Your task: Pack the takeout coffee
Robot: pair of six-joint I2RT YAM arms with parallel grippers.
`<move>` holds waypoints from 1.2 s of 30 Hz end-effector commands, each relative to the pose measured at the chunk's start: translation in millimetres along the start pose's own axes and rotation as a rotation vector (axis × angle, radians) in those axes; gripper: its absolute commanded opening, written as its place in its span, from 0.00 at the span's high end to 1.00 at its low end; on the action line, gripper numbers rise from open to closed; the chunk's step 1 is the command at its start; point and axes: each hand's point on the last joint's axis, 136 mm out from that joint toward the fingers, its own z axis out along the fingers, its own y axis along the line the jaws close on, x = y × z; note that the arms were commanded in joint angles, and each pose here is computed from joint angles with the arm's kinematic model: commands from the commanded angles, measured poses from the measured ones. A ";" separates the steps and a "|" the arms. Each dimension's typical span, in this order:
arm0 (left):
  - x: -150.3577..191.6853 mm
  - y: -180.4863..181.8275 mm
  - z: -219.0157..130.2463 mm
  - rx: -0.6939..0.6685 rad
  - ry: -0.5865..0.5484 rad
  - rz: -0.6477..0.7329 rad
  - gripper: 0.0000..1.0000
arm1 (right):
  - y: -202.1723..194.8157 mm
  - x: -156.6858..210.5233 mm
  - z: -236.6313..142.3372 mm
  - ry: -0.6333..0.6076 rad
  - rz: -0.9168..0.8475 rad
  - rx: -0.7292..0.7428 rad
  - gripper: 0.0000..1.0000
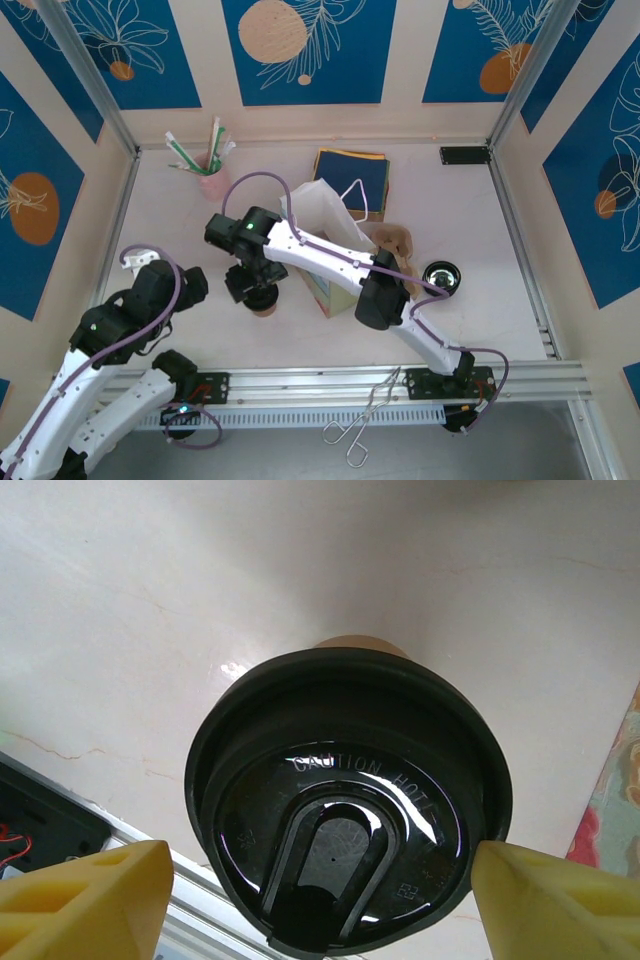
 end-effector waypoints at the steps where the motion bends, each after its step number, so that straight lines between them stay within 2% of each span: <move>1: 2.4 7.5 1.6 -0.033 -0.003 -0.003 0.00 | -2.2 10.0 10.2 0.059 0.004 0.015 0.18; 20: 3.2 3.2 3.1 -0.014 0.001 0.006 0.00 | 1.1 6.7 -11.5 0.007 -0.010 0.031 0.18; 36: 3.5 2.1 3.0 -0.006 0.003 0.010 0.00 | -4.4 8.9 4.8 0.041 -0.003 0.046 0.16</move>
